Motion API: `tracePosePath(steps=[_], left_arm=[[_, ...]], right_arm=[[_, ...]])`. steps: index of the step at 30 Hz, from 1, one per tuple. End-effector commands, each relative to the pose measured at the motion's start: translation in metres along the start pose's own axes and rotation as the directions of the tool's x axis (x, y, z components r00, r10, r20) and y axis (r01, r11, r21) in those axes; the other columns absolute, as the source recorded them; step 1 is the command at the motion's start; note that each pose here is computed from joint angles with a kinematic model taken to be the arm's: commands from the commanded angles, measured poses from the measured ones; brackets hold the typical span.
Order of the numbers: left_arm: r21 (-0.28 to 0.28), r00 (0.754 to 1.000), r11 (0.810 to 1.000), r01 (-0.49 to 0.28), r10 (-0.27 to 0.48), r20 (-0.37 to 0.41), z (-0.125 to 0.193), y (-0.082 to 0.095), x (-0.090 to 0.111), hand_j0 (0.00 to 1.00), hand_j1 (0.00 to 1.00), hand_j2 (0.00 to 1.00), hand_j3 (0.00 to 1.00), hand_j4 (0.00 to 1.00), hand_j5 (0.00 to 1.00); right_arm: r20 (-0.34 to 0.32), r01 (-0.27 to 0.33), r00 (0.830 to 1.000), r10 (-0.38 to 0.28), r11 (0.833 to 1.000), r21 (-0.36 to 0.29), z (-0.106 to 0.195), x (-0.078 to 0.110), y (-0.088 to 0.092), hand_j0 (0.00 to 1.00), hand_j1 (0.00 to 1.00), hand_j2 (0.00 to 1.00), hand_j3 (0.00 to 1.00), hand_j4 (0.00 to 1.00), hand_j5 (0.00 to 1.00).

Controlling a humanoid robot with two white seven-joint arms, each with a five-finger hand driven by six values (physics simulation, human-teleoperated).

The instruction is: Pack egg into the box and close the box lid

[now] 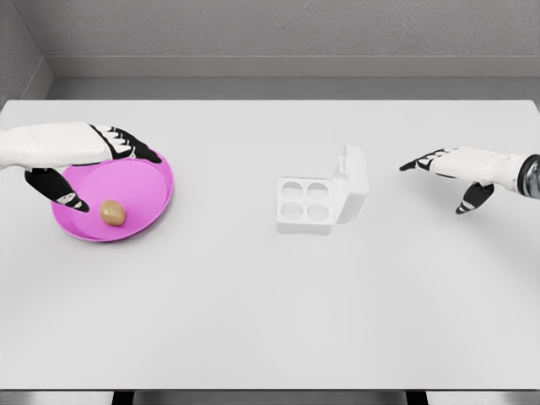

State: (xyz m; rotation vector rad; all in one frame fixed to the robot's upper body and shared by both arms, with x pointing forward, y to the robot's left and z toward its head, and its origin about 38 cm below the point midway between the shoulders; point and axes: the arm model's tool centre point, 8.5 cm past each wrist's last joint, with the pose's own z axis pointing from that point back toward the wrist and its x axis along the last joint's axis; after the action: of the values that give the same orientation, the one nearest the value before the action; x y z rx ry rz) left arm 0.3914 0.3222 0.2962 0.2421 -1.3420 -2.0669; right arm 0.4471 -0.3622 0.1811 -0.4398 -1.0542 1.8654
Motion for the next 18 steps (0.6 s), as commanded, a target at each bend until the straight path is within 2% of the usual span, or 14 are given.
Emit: tracePosePath(steps=[1,5,6,8,10,13,14,16,18], left_arm=[[-0.015,0.998,0.999,0.053,-0.052,0.022,0.000,-0.002,0.002,1.00,1.00,1.00,1.00,1.00,1.00],[-0.016,0.997,0.998,0.054,-0.053,0.062,-0.010,-0.007,0.006,1.00,1.00,1.00,1.00,1.00,1.00],[-0.026,0.998,0.999,0.044,-0.043,0.056,-0.011,-0.012,0.003,1.00,1.00,1.00,1.00,1.00,1.00],[-0.031,0.999,0.999,0.034,-0.032,0.041,-0.015,-0.017,-0.003,1.00,1.00,1.00,1.00,1.00,1.00],[-0.050,0.999,0.997,0.054,-0.053,0.011,-0.015,-0.020,-0.009,1.00,1.00,1.00,1.00,1.00,1.00],[-0.065,0.999,0.997,0.043,-0.043,-0.013,-0.017,-0.027,-0.018,1.00,1.00,1.00,1.00,1.00,1.00],[-0.075,0.998,0.996,0.051,-0.053,-0.030,-0.021,-0.030,-0.024,1.00,1.00,1.00,1.00,1.00,1.00],[-0.075,0.998,0.996,0.046,-0.048,-0.035,-0.023,-0.031,-0.026,1.00,1.00,1.00,1.00,1.00,1.00],[-0.088,0.997,0.995,0.053,-0.058,-0.056,-0.023,-0.034,-0.032,1.00,1.00,1.00,1.00,1.00,1.00]], right_arm=[[0.001,0.001,1.000,-0.001,1.000,-0.002,0.001,0.000,-0.001,1.00,1.00,1.00,1.00,1.00,1.00],[-0.004,0.001,1.000,-0.001,1.000,-0.003,0.002,-0.002,-0.002,1.00,1.00,1.00,1.00,1.00,1.00],[-0.001,0.000,1.000,0.000,1.000,0.008,0.000,0.000,0.001,1.00,1.00,1.00,1.00,1.00,1.00],[0.000,-0.007,1.000,0.007,1.000,-0.001,0.000,0.001,-0.004,1.00,1.00,1.00,1.00,1.00,1.00],[-0.016,0.005,1.000,-0.005,1.000,0.009,0.002,-0.006,0.000,1.00,1.00,1.00,1.00,1.00,1.00],[-0.023,0.005,1.000,-0.005,1.000,-0.001,0.004,-0.009,-0.004,1.00,1.00,1.00,1.00,1.00,1.00],[-0.014,-0.001,1.000,0.001,1.000,0.006,0.003,-0.005,-0.002,1.00,1.00,1.00,1.00,1.00,1.00],[0.017,-0.035,0.999,0.035,0.999,-0.008,0.003,0.008,-0.009,1.00,1.00,1.00,1.00,1.00,1.00],[0.041,-0.056,0.998,0.057,0.998,-0.022,0.005,0.011,-0.014,1.00,1.00,1.00,1.00,1.00,1.00]])
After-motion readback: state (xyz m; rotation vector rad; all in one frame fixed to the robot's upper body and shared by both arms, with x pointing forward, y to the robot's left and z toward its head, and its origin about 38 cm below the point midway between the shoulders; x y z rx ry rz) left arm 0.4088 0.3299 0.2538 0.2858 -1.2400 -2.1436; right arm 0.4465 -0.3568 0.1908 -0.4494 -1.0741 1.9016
